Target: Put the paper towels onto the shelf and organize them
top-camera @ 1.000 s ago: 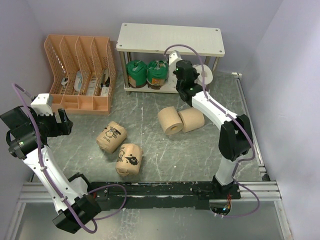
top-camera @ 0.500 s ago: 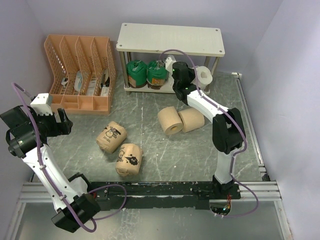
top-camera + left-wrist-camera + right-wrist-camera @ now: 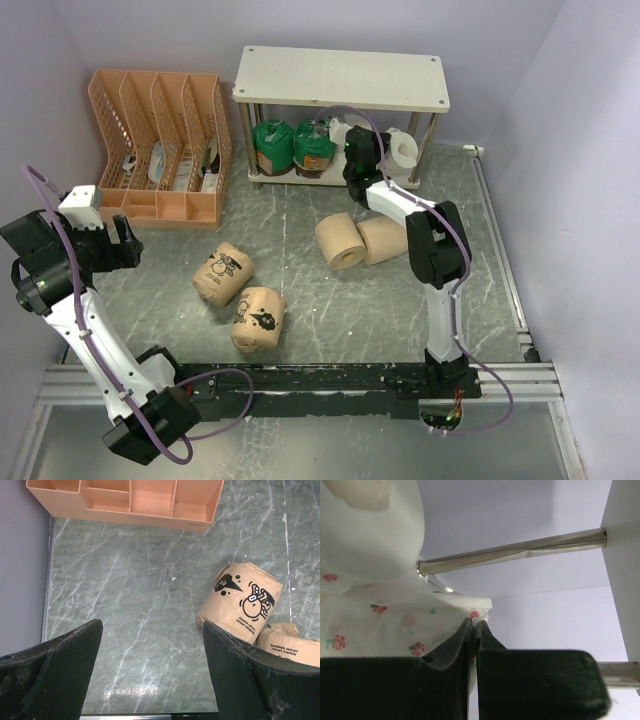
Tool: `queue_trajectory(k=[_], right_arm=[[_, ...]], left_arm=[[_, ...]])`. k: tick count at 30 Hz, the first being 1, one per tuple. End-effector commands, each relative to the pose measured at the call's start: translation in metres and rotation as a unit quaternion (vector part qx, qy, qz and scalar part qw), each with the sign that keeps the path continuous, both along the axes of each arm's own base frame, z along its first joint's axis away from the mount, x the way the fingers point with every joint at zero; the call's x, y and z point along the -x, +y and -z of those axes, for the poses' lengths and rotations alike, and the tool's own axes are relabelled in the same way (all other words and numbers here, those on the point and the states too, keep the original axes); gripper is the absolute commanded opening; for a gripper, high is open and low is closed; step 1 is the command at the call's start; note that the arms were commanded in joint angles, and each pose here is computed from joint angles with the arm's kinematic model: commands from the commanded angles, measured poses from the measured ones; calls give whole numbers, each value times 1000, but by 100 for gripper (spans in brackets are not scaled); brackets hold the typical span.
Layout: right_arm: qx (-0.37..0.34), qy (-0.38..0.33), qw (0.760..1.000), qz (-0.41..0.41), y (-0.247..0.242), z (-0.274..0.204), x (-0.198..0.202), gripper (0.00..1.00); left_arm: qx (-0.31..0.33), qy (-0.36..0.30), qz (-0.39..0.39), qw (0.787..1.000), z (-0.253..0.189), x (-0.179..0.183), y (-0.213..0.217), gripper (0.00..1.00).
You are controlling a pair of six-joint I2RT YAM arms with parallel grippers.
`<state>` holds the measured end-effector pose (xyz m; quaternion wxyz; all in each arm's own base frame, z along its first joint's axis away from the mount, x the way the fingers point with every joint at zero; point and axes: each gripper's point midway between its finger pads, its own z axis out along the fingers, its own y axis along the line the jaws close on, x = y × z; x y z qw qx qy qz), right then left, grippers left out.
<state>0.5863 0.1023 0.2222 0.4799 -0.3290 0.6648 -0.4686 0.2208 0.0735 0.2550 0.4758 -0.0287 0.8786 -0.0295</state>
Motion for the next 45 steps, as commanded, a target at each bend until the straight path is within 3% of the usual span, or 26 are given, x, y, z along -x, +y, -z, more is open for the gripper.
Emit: queue_trajectory(k=[1,4,6,10,13,19,23,29,35,39,40,43,45], right_arm=[[14,-37,999,9,-11,-14,-19,0],[19,-37,999,12,-14,-5,-23,1],[21,-50,998,15,-15,-6,-22,15],[15,-106,994,19,-18,-23,-14,56],[3,-125,992,14,-16,-32,-13,67],[-76,-120,990,-20,3,-37,-20,69],[-149,-110,982,-45,17,-41,-2,68],[-287,-118,948,-73,27,-43,35,76],[-343,-101,930,-79,33,-28,41,77],[-426,-71,897,-94,41,-17,55,80],[-442,-65,890,-97,43,-14,59,86],[-449,-59,885,-111,43,-9,72,89],[-415,-69,899,-117,34,-7,79,89]], left_arm=[[-5,-7,-17,1000,-2,-2,8,93],[-4,-3,-20,1000,0,-3,9,93],[-3,-2,-21,1000,1,-4,10,93],[-2,1,-25,1000,2,-4,12,93],[-1,3,-28,1000,3,-4,13,93],[-1,4,-32,999,3,-4,15,93],[-2,3,-33,999,3,-4,14,93],[-2,3,-33,999,3,-4,14,93],[-2,1,-30,1000,2,-4,13,93],[-3,1,-30,1000,2,-3,13,93],[-3,2,-31,1000,2,-3,13,93],[-3,1,-30,1000,2,-3,13,93],[-3,1,-29,1000,2,-4,13,93]])
